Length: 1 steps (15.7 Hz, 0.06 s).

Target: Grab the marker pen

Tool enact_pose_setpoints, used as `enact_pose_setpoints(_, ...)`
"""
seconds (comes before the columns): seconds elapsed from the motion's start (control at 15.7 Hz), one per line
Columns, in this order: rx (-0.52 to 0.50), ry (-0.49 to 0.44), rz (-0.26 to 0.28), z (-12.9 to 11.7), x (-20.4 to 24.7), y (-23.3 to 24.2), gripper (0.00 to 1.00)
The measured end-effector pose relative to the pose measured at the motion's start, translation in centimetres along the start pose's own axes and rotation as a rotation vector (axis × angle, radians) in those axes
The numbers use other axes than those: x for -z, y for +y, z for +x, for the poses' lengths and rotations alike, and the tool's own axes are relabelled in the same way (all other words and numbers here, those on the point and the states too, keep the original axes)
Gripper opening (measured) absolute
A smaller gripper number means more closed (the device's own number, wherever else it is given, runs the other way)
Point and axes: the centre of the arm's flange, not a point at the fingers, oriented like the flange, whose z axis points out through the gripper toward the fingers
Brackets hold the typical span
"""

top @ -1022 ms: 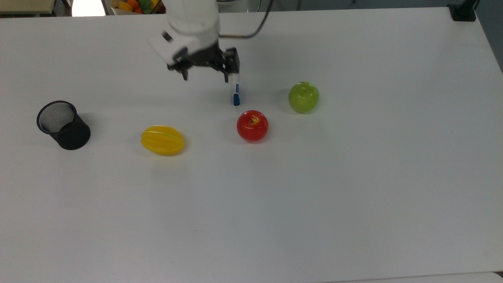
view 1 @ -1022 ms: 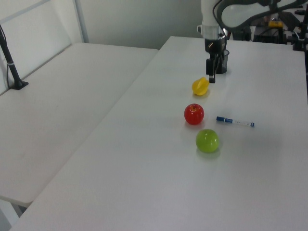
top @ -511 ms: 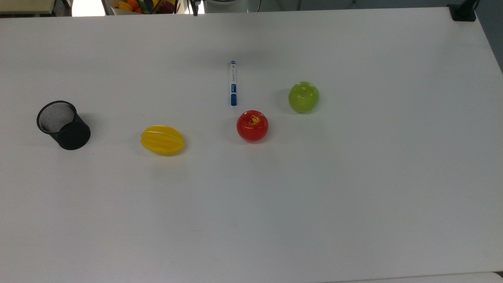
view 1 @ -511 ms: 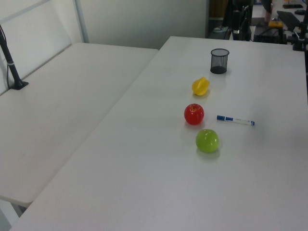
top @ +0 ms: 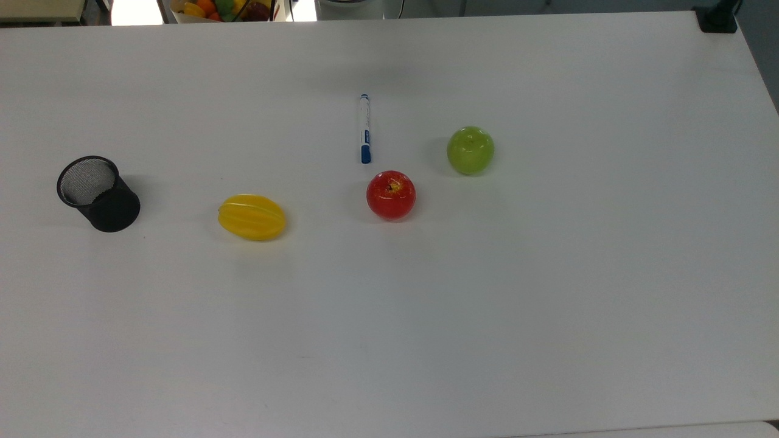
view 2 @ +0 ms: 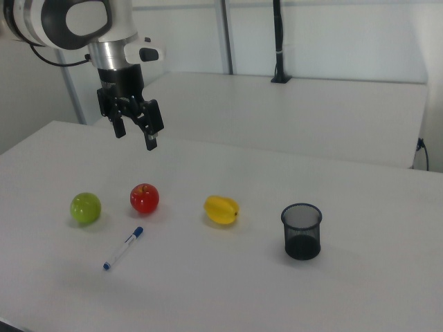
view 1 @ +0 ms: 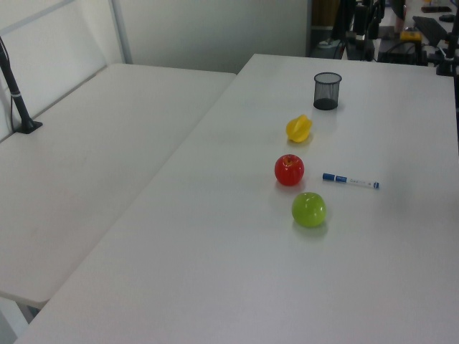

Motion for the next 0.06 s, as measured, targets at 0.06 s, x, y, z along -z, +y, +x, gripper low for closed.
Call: enact_pose_setpoints(0.06,-0.002,0.002,0.0,-0.06,0.11,0.13,1.0)
